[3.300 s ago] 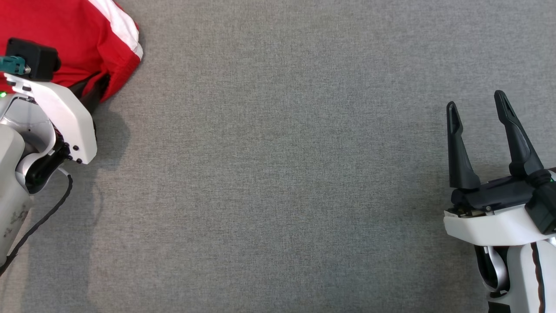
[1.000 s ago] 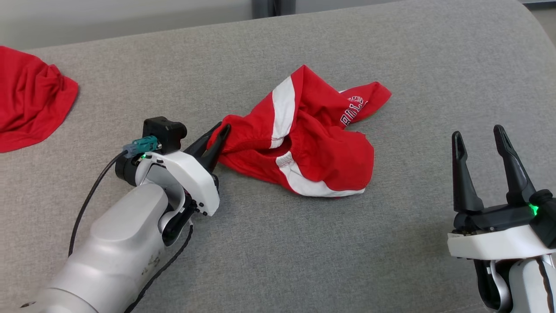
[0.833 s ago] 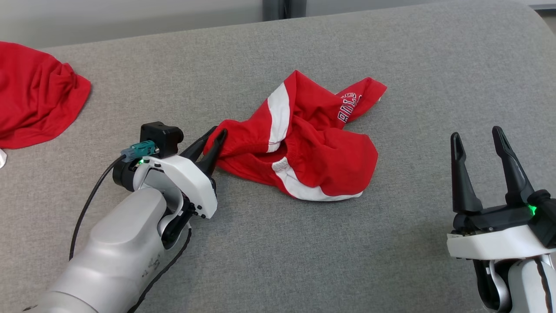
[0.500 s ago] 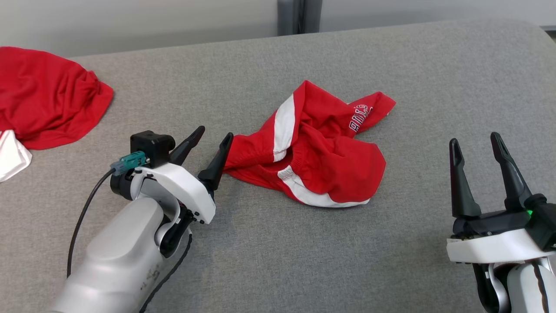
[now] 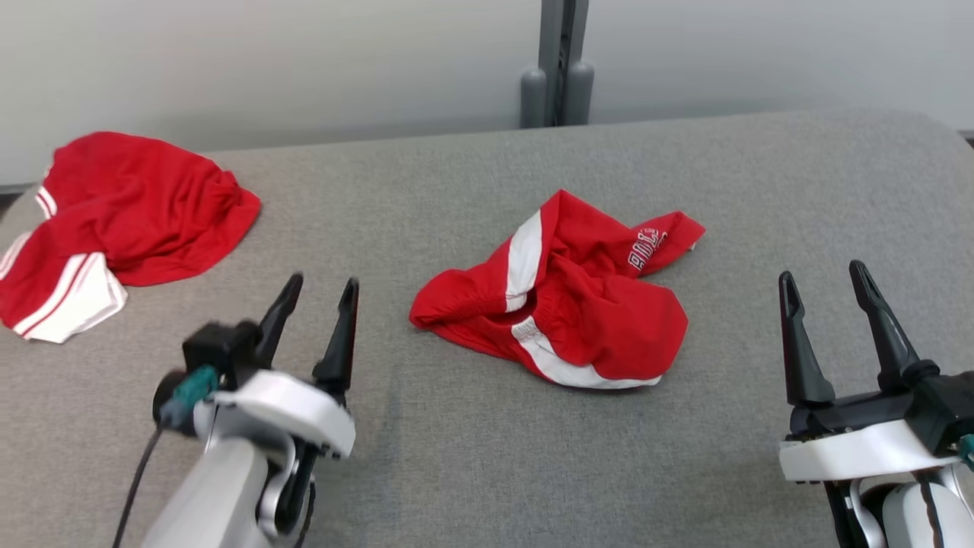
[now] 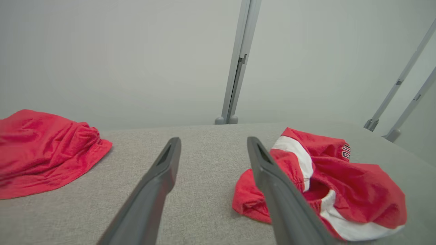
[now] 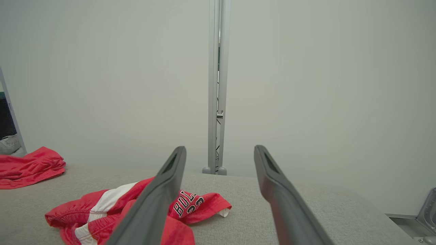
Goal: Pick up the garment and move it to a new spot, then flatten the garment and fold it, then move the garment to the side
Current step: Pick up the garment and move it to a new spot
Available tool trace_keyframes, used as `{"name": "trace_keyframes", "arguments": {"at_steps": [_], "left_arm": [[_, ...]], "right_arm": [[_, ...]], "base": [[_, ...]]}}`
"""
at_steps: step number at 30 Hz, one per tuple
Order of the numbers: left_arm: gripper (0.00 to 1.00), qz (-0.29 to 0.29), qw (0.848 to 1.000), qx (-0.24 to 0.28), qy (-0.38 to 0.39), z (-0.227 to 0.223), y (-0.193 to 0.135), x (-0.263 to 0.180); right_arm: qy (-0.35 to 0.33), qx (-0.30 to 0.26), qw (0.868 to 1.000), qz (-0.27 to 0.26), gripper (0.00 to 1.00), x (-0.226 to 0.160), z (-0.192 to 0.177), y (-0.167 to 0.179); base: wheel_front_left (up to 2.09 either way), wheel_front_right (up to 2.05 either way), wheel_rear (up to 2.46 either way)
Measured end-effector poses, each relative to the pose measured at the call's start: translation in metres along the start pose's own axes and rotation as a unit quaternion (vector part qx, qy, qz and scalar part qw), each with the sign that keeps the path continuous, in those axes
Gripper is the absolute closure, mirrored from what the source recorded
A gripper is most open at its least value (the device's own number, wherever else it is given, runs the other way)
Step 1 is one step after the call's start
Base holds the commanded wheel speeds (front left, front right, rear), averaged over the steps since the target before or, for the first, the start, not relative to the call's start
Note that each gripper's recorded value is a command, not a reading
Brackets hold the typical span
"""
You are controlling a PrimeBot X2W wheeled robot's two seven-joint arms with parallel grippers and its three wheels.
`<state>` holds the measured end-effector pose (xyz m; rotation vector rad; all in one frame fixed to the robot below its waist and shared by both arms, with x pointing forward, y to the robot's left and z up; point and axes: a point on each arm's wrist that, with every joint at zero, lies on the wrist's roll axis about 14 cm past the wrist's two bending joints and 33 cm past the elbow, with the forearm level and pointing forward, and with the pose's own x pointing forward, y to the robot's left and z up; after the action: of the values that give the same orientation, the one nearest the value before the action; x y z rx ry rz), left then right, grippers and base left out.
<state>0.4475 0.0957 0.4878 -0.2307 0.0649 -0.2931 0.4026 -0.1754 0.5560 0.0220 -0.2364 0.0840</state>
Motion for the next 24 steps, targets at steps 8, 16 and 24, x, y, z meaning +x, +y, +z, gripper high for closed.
{"name": "trace_keyframes", "arguments": {"at_steps": [8, 16, 24], "left_arm": [[0.0, 0.082, 0.996, -0.009, -0.04, 0.009, 0.023, -0.057], [0.0, 0.13, 0.99, -0.01, -0.06, 0.01, 0.034, -0.1], [0.0, 0.15, 0.987, -0.017, -0.063, 0.006, 0.036, -0.117]], "right_arm": [[-0.002, 0.007, 1.0, 0.011, 0.0, -0.01, 0.005, 0.01], [0.016, 0.04, 0.999, 0.026, 0.0, -0.021, -0.005, 0.025], [0.05, 0.06, 0.997, 0.026, 0.0, -0.031, -0.026, 0.028]], "base": [[0.0, 0.0, 0.0], [0.0, 0.0, 0.0], [0.0, 0.0, 0.0]]}}
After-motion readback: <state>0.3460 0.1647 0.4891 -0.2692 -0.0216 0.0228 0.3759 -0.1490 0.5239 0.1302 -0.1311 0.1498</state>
